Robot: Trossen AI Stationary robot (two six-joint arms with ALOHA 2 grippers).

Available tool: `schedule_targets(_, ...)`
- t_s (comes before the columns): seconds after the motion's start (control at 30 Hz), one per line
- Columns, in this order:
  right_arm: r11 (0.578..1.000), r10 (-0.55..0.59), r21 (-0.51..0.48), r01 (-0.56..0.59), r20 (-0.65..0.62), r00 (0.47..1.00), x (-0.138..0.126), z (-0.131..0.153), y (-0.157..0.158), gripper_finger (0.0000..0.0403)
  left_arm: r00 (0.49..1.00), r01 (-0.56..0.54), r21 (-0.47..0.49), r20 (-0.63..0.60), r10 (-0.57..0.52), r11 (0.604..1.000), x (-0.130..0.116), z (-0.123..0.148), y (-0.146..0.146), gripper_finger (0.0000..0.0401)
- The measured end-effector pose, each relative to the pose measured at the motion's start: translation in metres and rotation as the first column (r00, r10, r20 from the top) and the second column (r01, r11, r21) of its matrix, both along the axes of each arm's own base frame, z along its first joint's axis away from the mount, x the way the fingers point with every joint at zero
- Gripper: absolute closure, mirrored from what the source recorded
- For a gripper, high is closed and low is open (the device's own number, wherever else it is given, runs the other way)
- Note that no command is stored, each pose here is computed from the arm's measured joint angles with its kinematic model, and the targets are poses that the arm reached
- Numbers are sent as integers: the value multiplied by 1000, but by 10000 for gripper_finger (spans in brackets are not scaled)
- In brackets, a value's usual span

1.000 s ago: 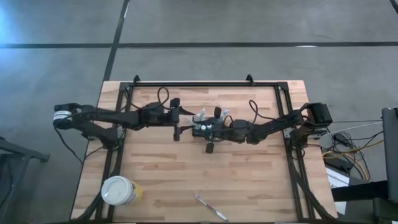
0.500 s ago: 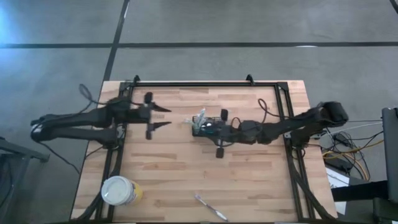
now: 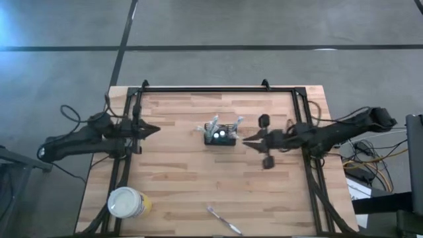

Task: Pick & Place toothbrushing station
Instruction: Put the purple toothbrush into the wire organizer

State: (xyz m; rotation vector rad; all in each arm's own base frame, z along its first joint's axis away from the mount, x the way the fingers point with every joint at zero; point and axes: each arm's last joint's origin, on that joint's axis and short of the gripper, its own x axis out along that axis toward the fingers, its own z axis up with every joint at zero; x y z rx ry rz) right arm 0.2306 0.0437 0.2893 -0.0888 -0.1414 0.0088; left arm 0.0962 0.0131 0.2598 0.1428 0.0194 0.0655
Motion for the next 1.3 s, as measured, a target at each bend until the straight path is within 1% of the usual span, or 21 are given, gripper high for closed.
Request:
schedule_targets(0.07,998,54,18,-55,29,998,-17,-2,-6,372,1000,10,-19,-2,-10,1000,-2,-8,-1,394)
schedule_targets(0.17,997,50,58,-54,78,996,-42,-6,-15,386,999,17,-25,30,-16,1000,-6,-12,-1,397)
schedule_targets(0.27,995,38,84,-48,119,992,-65,-15,-21,393,998,12,-5,61,-12,1000,-8,-14,-2,397)
schedule_targets(0.37,993,32,109,-47,139,990,-82,-30,-26,394,998,11,16,63,-12,1000,-8,-21,-2,398)
schedule_targets(0.5,988,26,147,-49,154,988,-98,-50,-29,394,998,7,22,63,-9,1000,-6,-31,-1,399)
schedule_targets(0.67,985,10,167,-42,187,982,-109,-61,-32,394,999,7,17,49,-8,1000,-4,-37,-1,399)
schedule_targets(0.8,984,-35,176,-2,207,978,-115,-67,-35,394,999,-2,5,39,2,1000,-4,-41,-1,398)
schedule_targets(0.9,982,-54,188,15,204,978,-118,-75,-37,394,999,-37,-4,33,37,999,-4,-42,1,396)
schedule_targets(1.07,971,-84,235,41,178,980,-120,-90,-41,394,999,-39,-5,14,39,999,-4,-44,1,399)
schedule_targets(1.17,965,-99,256,55,163,982,-120,-92,-43,394,999,-40,-28,-10,40,999,-4,-46,1,398)
schedule_targets(1.3,964,-109,259,65,161,981,-120,-92,-45,394,998,-42,-61,-42,39,997,-3,-54,1,397)
